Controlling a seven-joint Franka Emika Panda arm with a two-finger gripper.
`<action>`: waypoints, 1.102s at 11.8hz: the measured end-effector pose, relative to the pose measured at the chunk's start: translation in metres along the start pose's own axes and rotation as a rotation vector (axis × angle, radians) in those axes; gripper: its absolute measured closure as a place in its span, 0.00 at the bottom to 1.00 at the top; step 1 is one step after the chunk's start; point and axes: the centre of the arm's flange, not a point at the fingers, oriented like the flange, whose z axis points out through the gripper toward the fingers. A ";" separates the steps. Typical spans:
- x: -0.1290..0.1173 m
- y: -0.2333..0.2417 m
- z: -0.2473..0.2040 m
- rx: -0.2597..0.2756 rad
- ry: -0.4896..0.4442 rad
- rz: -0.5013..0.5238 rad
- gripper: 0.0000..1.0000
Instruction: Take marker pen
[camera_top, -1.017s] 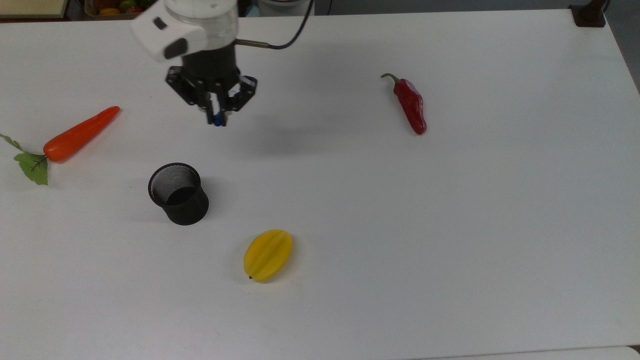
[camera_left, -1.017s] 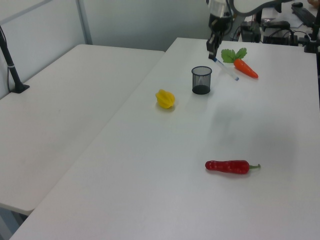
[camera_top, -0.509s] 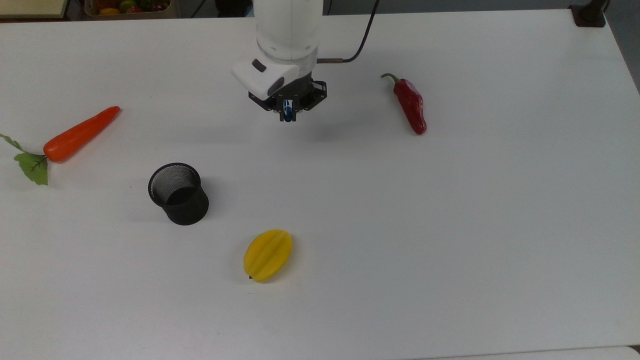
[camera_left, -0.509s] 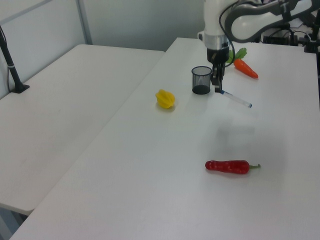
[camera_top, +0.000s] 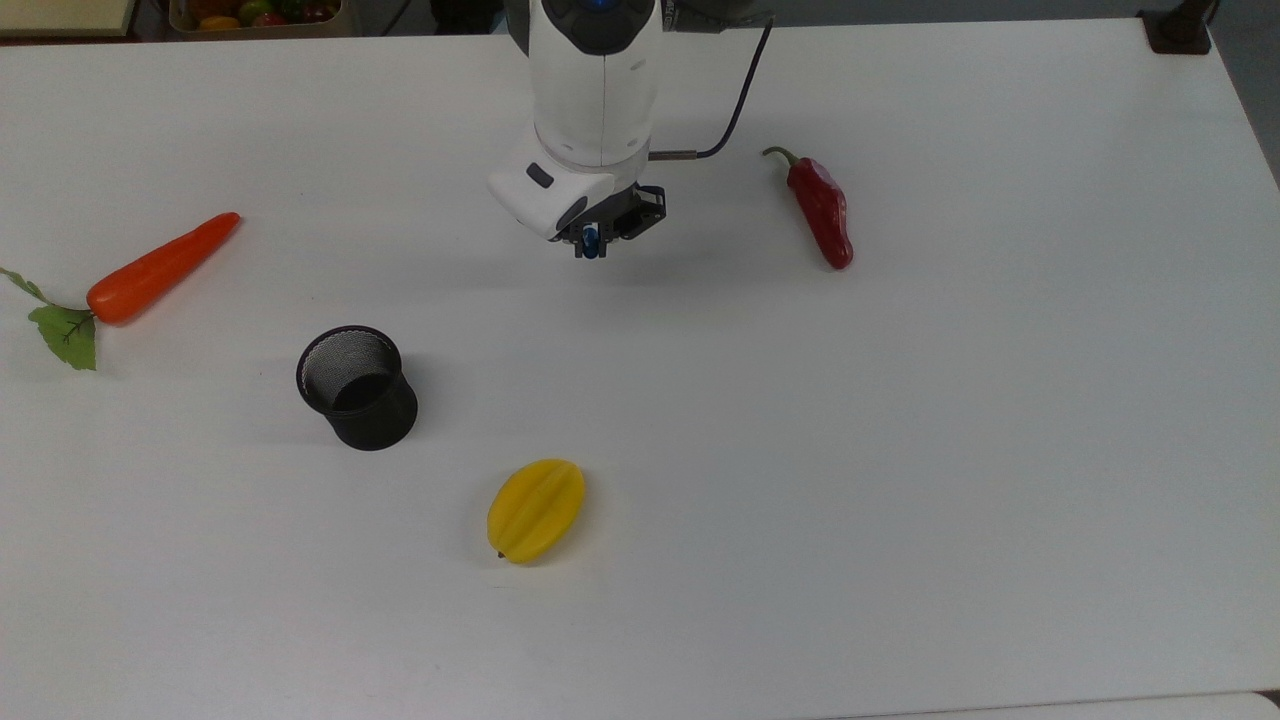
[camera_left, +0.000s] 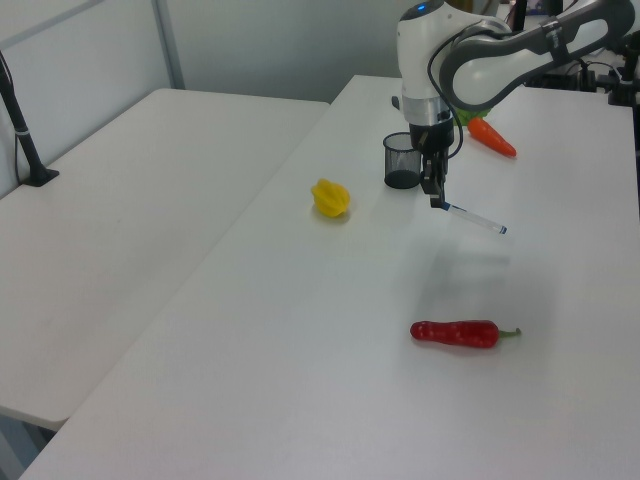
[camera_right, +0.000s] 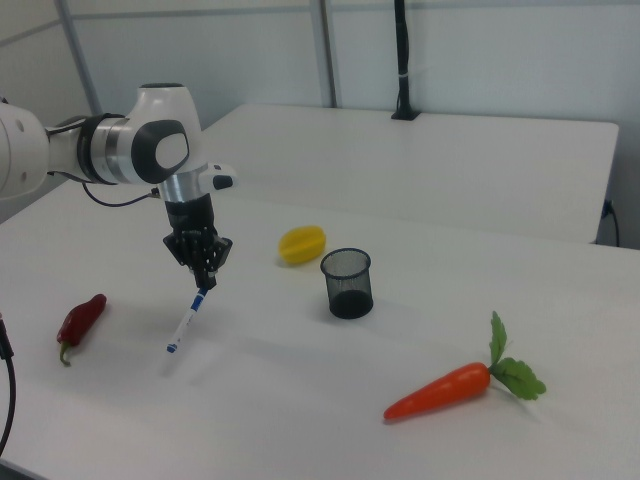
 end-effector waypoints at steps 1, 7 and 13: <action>0.001 -0.001 0.002 0.000 -0.003 -0.002 0.78; 0.004 0.000 -0.010 0.001 0.022 0.000 0.15; -0.033 0.015 -0.094 -0.020 0.036 0.019 0.00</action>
